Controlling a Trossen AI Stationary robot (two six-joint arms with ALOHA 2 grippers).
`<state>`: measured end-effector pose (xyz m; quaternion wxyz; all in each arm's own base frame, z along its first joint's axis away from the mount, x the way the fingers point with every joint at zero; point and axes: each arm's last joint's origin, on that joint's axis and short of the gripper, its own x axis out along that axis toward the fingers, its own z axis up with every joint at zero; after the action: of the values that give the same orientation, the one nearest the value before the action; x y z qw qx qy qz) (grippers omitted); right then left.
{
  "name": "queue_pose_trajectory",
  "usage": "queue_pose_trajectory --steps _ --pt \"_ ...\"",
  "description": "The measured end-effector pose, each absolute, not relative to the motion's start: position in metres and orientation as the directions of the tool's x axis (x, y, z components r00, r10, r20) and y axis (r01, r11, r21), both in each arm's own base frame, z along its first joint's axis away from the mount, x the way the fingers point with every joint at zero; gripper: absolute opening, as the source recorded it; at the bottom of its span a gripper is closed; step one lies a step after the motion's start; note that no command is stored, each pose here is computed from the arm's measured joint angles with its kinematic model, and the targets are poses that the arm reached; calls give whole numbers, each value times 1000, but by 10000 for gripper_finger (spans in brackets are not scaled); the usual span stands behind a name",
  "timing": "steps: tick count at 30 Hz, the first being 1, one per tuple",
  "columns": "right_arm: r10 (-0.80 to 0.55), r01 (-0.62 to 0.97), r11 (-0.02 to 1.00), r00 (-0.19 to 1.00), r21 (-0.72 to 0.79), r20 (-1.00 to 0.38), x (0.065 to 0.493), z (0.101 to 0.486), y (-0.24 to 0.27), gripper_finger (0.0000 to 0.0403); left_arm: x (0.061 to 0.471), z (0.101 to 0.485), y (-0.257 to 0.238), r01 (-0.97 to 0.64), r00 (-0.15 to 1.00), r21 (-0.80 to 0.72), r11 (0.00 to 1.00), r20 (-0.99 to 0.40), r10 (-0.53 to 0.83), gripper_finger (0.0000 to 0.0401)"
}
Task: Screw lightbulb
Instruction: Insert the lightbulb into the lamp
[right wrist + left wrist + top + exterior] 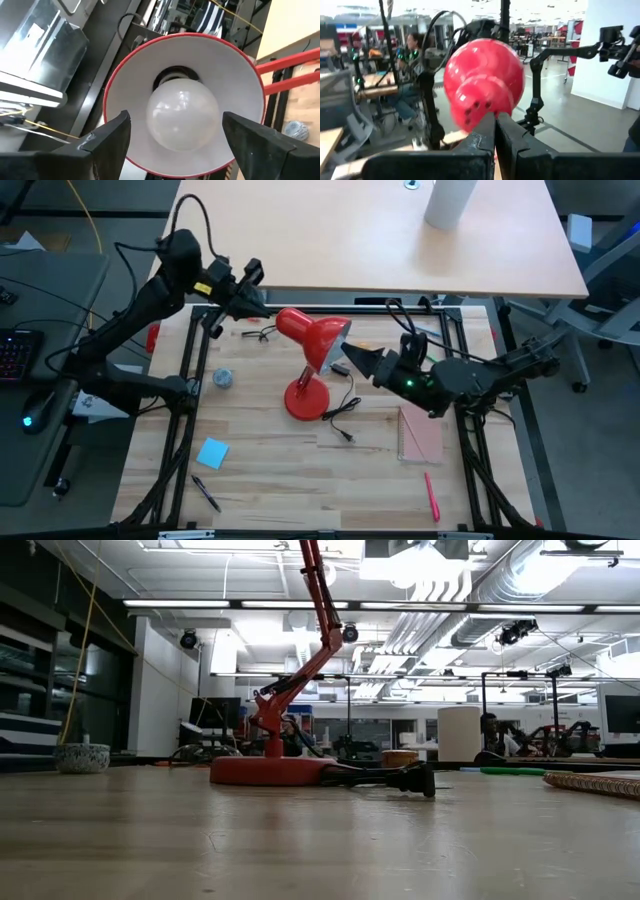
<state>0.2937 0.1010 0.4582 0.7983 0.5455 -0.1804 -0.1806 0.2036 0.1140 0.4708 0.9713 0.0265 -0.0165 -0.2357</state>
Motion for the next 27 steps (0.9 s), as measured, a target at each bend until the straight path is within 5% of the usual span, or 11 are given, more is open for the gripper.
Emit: queue_pose_trajectory --steps 27 --pt "-474 22 249 875 968 102 309 450 104 305 217 466 108 428 903 81 900 6 -430 0"
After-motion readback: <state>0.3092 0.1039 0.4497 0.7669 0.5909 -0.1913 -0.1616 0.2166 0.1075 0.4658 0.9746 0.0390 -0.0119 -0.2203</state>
